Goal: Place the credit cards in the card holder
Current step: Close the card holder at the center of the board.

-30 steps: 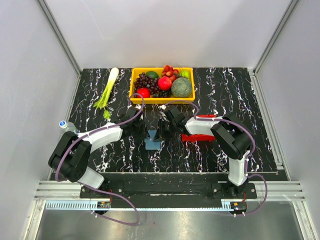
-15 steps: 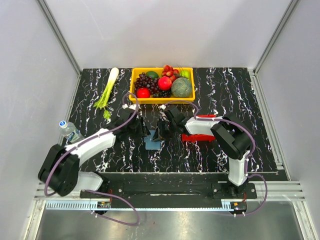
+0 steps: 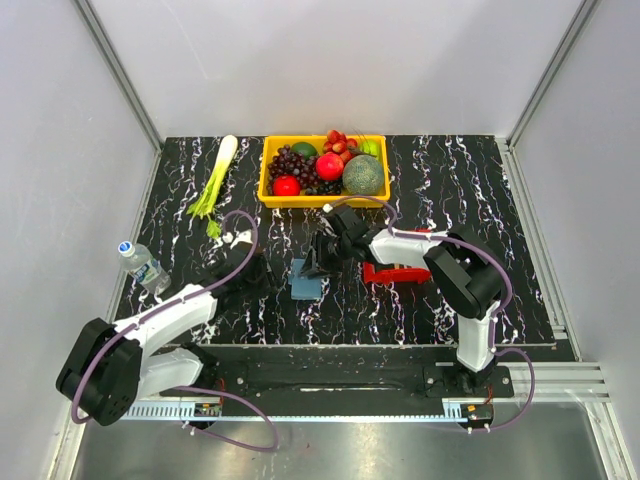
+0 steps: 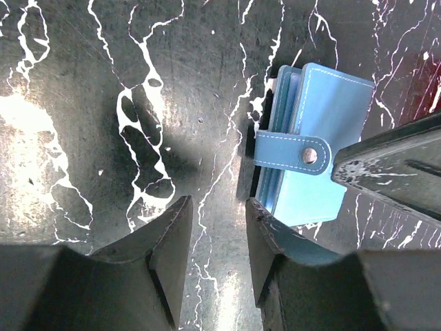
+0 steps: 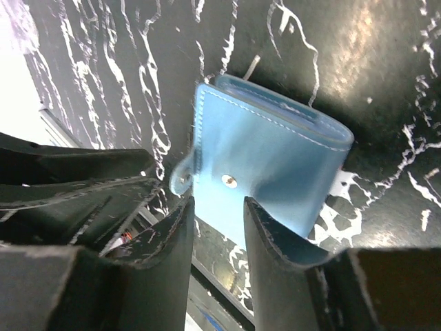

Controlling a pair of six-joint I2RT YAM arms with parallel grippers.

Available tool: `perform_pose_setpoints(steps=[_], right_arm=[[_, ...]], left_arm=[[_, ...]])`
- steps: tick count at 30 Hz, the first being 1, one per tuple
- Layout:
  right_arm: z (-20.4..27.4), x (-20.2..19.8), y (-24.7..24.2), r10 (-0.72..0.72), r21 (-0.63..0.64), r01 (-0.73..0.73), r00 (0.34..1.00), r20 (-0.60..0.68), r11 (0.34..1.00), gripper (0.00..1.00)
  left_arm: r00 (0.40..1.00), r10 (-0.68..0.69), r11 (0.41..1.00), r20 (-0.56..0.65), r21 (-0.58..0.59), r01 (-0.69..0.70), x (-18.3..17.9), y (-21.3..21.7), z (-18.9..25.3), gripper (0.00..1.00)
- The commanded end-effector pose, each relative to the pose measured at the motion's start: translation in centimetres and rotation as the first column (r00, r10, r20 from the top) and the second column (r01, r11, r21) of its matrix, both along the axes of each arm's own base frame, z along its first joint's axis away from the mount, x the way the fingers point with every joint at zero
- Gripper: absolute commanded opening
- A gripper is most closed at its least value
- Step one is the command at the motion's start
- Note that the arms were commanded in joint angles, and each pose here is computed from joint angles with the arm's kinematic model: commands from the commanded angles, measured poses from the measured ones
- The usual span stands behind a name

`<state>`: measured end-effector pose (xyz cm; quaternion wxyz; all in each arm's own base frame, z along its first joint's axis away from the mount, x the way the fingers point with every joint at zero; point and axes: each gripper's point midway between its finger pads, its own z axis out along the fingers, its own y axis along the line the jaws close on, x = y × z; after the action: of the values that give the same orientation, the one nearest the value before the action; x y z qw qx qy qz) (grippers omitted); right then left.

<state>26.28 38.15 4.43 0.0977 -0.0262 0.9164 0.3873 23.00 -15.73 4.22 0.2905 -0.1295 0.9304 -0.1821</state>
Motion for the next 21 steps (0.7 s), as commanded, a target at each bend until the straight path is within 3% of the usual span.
perform_pose_setpoints(steps=[1,21], right_arm=[[4.8,2.0,1.2,-0.019,0.052,0.015,0.996,0.086,0.999,0.41],[4.0,1.9,2.9,0.012,-0.044,-0.008,0.996,0.085,0.999,0.37]], left_arm=[[0.996,0.052,0.998,0.074,-0.031,-0.050,1.7,-0.1,1.5,0.40],[0.997,0.027,0.997,0.070,-0.069,-0.022,2.5,-0.4,1.3,0.38]])
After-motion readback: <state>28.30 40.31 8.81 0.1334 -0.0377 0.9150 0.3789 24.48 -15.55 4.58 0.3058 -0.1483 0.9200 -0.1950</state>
